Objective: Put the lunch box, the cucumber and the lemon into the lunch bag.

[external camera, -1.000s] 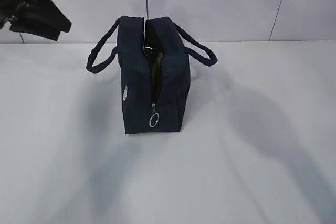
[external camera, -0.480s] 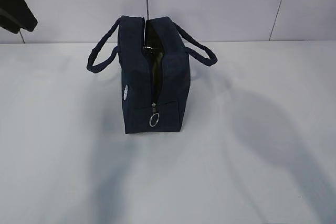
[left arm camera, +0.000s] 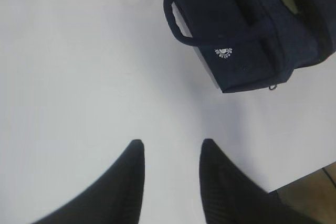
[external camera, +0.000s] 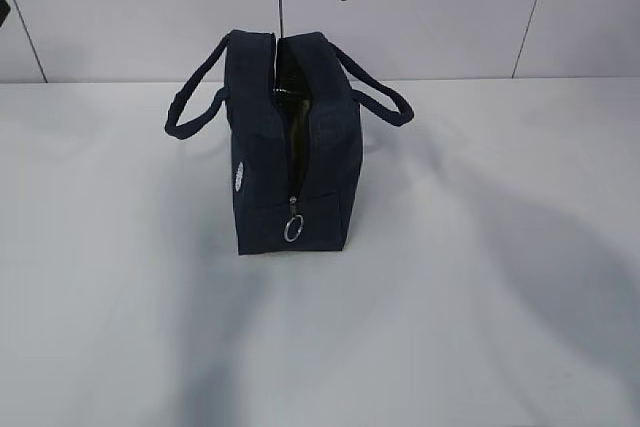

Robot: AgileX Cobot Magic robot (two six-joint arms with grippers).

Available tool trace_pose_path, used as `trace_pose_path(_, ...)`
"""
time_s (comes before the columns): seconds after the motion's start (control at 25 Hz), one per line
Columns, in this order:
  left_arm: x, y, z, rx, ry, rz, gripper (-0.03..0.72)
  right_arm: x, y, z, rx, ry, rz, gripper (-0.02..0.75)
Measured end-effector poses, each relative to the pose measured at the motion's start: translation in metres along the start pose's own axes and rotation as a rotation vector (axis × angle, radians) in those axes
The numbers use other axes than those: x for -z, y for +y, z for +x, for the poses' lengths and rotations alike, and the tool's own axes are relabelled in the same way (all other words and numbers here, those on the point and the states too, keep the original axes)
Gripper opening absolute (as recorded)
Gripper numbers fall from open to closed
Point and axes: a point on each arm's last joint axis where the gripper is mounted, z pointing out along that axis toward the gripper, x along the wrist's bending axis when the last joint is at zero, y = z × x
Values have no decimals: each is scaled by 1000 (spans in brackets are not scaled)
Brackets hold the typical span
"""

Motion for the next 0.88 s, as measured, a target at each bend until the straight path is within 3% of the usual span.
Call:
trace_pose_path(0.28, 20, -32, -6, -12, 28, -2, 238, 2, -63, -2, 25, 23, -228, 442)
trace_pose_path(0.52, 45, -47, -15, -30, 35, -60, 238, -16, -132, -1, 40, 49, -315, 442)
trace_pose_path(0.68, 53, -51, -18, -36, 37, -82, 238, -36, -160, 0, 38, 64, -312, 442)
trace_pose_path(0.88, 54, -52, -18, -37, 37, -83, 238, -66, -168, 3, 29, 72, -236, 442)
